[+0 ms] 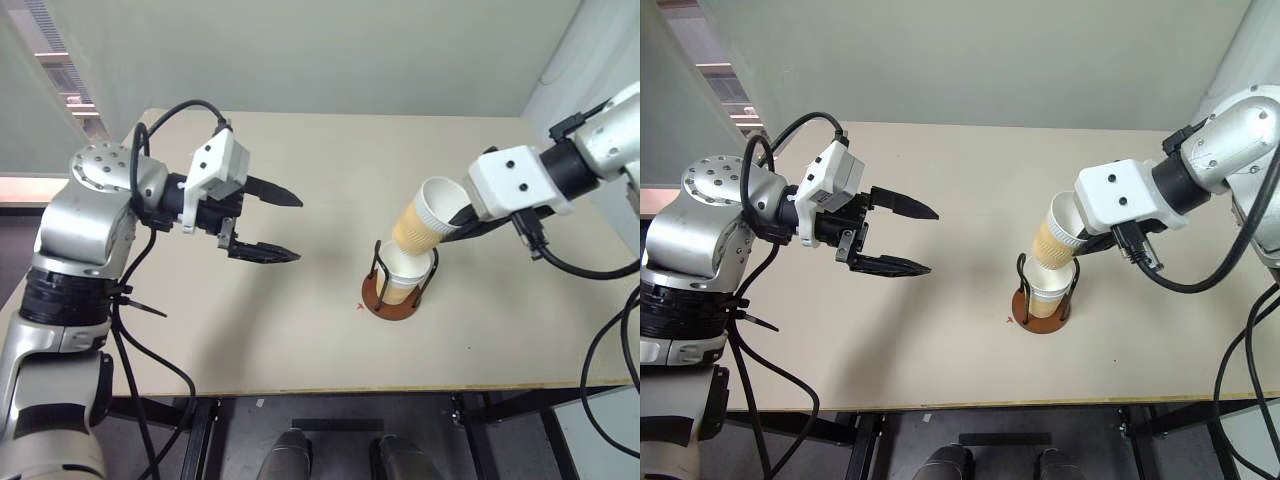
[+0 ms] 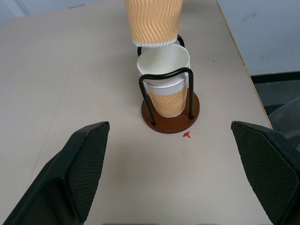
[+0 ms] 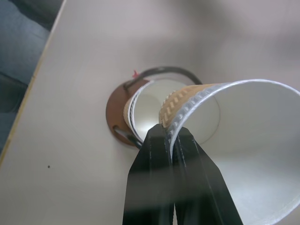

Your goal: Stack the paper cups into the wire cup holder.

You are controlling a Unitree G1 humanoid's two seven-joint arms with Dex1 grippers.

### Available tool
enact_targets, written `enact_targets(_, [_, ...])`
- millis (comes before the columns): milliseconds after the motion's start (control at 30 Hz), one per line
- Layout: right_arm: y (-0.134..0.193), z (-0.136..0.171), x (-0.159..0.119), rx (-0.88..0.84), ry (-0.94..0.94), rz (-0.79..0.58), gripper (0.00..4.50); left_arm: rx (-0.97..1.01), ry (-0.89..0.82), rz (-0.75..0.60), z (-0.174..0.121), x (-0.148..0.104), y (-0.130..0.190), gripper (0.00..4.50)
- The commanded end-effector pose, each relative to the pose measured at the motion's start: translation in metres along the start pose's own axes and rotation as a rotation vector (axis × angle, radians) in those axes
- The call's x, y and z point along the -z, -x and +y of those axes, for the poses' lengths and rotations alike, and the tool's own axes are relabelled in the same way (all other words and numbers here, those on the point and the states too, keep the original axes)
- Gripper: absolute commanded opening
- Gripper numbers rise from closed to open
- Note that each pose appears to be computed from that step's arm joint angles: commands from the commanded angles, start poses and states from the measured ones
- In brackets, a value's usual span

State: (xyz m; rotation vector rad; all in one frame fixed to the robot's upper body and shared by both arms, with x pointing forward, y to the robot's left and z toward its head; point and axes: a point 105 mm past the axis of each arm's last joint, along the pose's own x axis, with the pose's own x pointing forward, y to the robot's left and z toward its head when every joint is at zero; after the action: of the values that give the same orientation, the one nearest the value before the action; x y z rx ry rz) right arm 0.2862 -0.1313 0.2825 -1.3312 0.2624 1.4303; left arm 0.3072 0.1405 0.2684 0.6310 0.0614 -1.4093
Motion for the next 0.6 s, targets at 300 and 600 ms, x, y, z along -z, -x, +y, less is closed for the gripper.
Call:
enact_targets(300, [-0.022,0.011,0.001,-0.069,0.071,0.022,0.05,-0.028,-0.046,-0.008,0.001,-0.013,0.006,4.50])
enact_targets(600, [-0.023,0.004,-0.001,-0.044,0.080,0.022,1.89,-0.027,-0.049,0.000,0.001,-0.010,0.004,4.50])
